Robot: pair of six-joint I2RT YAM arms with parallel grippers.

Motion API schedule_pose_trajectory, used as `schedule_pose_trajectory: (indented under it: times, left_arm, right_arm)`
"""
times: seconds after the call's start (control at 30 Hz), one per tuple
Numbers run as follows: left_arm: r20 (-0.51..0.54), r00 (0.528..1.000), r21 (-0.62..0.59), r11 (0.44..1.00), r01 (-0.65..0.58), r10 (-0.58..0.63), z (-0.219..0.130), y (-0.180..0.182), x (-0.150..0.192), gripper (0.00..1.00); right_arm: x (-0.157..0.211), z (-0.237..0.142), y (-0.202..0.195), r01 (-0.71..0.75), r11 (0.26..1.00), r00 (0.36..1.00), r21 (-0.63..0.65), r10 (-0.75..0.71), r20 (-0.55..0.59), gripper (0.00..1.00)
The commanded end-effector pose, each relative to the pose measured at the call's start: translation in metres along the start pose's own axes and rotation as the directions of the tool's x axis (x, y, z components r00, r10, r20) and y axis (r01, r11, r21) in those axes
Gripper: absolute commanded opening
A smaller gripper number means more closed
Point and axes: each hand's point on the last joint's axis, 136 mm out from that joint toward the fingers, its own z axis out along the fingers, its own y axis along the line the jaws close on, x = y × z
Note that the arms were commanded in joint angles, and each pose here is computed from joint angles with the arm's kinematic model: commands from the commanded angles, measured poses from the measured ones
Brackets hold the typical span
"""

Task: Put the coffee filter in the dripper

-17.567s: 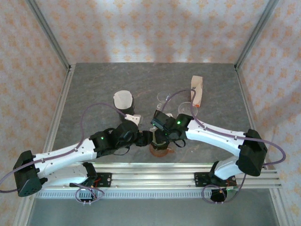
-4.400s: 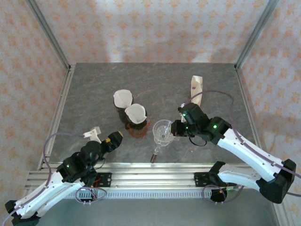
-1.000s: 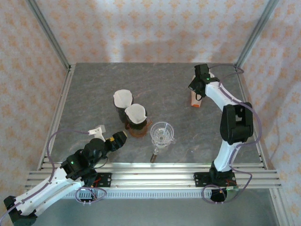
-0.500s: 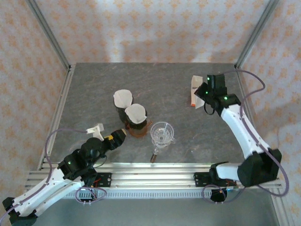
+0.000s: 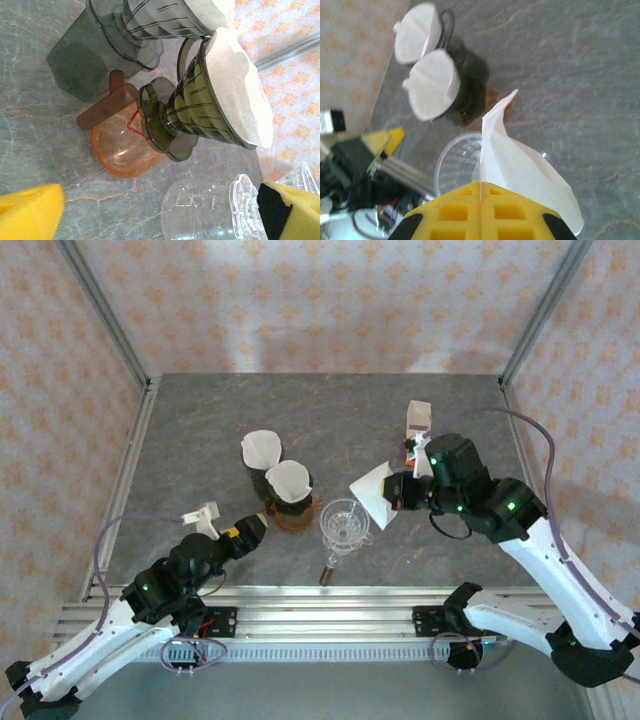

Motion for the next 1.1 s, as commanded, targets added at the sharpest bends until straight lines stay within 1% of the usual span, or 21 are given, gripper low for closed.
schedule_pose_trajectory:
  times: [0.0,0.13,0.3,0.5,0.6,0.8,0.97,1.07]
  left_arm:
    - [0.01,1.0,0.01,1.0,-0.013,0.013,-0.002,-0.006,-0.005,1.0]
    - [-0.001,1.0,0.018,1.0,-0.01,0.01,0.0,-0.008,-0.003,1.0]
    - [-0.011,1.0,0.022,1.0,-0.01,0.01,0.0,-0.009,-0.001,1.0]
    - [-0.012,1.0,0.026,1.0,-0.01,0.011,0.0,-0.007,0.0,1.0]
    - [-0.017,1.0,0.032,0.999,-0.006,0.006,0.0,-0.007,0.002,1.0]
    - [-0.023,1.0,0.04,0.999,-0.006,0.007,0.001,-0.008,0.003,1.0]
    - [-0.033,0.999,0.049,0.999,-0.003,0.005,0.003,-0.01,0.006,1.0]
    - [-0.039,0.999,0.051,0.999,-0.004,0.006,0.004,-0.011,0.007,1.0]
  right_arm:
    - [0.017,-0.012,0.0,0.041,0.998,0.997,0.047,-0.038,-0.071,0.0]
    - [0.02,-0.012,0.008,0.091,0.992,0.989,0.089,-0.08,-0.121,0.0]
    - [0.024,0.0,0.018,0.182,0.974,0.964,0.139,-0.149,-0.221,0.0]
    - [0.03,0.024,0.026,0.31,0.928,0.912,0.208,-0.227,-0.343,0.0]
    - [0.032,0.035,0.031,0.372,0.902,0.88,0.221,-0.267,-0.392,0.0]
    - [0.031,0.065,0.048,0.396,0.901,0.856,0.174,-0.294,-0.425,0.0]
    - [0.038,0.089,0.05,0.401,0.902,0.843,0.161,-0.294,-0.452,0.0]
    - [0.043,0.1,0.043,0.403,0.898,0.84,0.177,-0.286,-0.461,0.0]
